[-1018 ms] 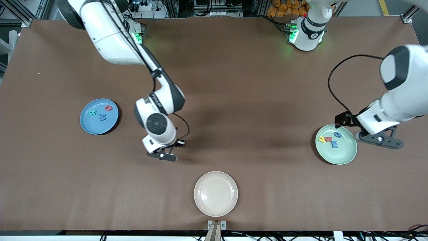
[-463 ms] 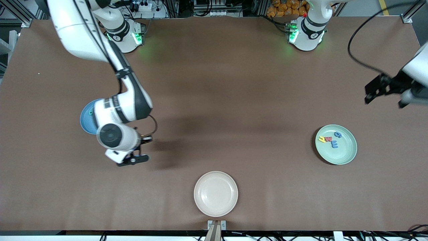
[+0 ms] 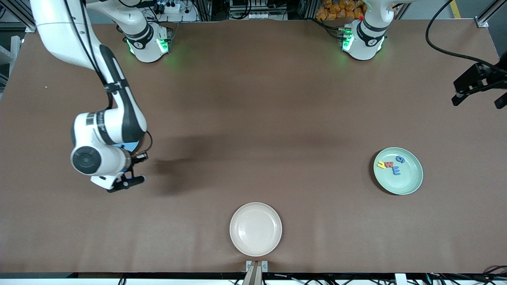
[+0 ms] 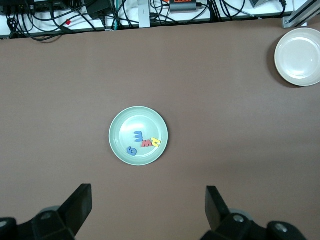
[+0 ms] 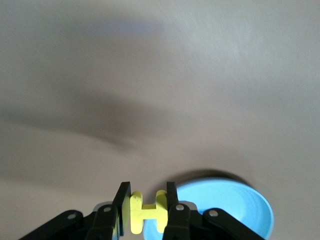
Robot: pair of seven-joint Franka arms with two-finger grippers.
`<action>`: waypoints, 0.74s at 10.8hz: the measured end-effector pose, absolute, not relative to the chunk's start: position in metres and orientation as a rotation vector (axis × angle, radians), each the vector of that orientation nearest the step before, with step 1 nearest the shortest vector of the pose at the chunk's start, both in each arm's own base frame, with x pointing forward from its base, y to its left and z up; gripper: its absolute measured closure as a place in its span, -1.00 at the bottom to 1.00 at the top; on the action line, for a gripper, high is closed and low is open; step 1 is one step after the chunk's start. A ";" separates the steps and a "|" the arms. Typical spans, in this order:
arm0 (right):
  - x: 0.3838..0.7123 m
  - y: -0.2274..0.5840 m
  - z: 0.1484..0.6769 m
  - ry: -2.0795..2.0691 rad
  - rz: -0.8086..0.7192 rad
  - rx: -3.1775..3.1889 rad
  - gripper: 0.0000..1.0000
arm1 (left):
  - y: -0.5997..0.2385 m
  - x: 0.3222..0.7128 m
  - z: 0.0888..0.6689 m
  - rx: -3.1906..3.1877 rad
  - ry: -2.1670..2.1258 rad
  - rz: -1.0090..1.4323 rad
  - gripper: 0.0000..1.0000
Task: Sort uppercase to blue plate, lowercase to green plate
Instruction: 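Carry the yellow H to the blue plate while the left gripper withdraws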
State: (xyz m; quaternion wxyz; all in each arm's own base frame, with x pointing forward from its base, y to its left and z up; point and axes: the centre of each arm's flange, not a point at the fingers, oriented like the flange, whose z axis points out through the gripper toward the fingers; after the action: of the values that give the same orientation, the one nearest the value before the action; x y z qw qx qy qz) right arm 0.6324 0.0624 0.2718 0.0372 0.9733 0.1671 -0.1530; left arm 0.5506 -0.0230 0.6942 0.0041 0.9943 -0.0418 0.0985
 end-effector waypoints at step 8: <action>0.552 -0.063 0.210 0.614 -0.680 2.994 0.34 | -0.014 0.540 0.687 3.128 -0.110 0.171 -1.00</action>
State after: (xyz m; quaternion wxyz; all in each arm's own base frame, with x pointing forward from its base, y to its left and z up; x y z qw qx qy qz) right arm 0.5518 -0.0635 0.2101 0.0052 0.9562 0.1959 -0.2172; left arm 0.5402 -0.0138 0.6875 0.0037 0.9979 -0.0351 0.0546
